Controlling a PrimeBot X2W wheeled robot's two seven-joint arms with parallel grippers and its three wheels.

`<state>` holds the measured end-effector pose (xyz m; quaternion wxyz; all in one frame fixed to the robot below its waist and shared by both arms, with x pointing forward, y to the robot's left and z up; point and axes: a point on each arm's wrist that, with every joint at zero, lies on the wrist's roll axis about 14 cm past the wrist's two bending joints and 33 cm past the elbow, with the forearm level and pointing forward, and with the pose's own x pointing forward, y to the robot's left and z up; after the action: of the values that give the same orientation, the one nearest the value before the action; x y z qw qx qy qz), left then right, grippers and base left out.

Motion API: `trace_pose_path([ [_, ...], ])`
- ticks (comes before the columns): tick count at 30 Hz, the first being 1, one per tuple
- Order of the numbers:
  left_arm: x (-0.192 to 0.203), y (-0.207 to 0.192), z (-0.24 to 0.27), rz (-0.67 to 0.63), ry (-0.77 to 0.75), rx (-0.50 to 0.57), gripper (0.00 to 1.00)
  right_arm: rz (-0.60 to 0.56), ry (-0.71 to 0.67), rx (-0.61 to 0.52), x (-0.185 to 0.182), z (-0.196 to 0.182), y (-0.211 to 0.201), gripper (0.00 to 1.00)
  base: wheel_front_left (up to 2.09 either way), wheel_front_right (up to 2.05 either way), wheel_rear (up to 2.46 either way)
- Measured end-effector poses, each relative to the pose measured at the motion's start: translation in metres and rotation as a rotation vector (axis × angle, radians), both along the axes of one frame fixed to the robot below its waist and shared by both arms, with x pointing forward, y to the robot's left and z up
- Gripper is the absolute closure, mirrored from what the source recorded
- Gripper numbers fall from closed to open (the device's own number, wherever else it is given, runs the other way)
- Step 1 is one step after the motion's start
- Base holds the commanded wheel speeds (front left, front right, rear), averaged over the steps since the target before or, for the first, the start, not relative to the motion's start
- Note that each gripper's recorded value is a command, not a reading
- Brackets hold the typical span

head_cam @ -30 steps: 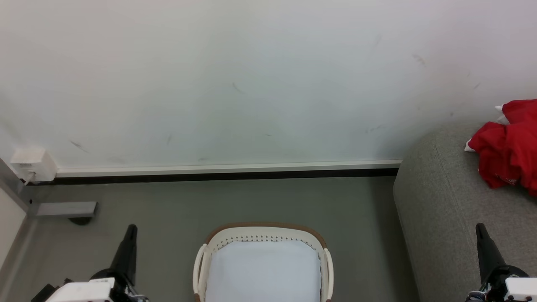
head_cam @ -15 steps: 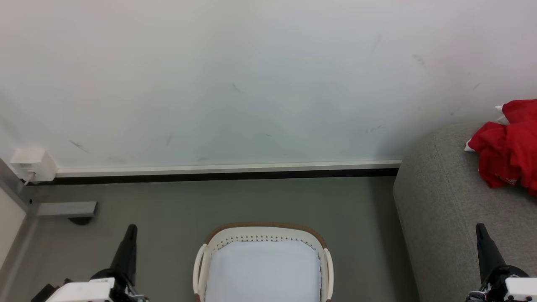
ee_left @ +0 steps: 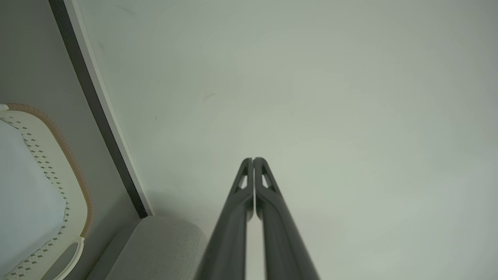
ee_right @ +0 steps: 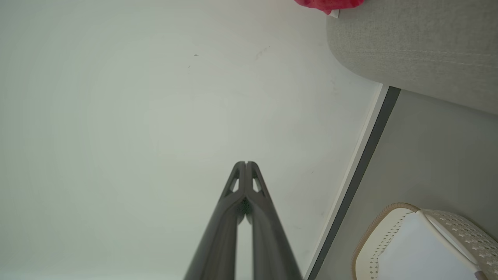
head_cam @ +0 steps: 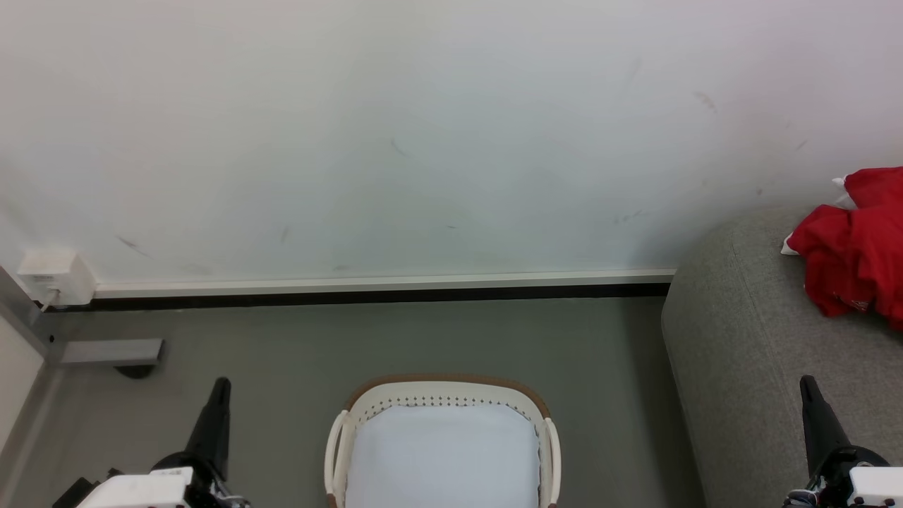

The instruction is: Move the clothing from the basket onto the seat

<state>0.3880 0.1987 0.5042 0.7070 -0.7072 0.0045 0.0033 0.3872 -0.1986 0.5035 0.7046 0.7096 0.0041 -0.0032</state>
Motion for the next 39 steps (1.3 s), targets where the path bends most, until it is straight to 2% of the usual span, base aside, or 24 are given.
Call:
trace_pose_path([
  [39, 0.0, 0.0, 0.0, 0.0, 0.0, 0.0, 1.0, 0.0, 0.0, 0.0, 0.0, 0.0, 0.0, 1.0, 0.0, 0.0, 0.0],
])
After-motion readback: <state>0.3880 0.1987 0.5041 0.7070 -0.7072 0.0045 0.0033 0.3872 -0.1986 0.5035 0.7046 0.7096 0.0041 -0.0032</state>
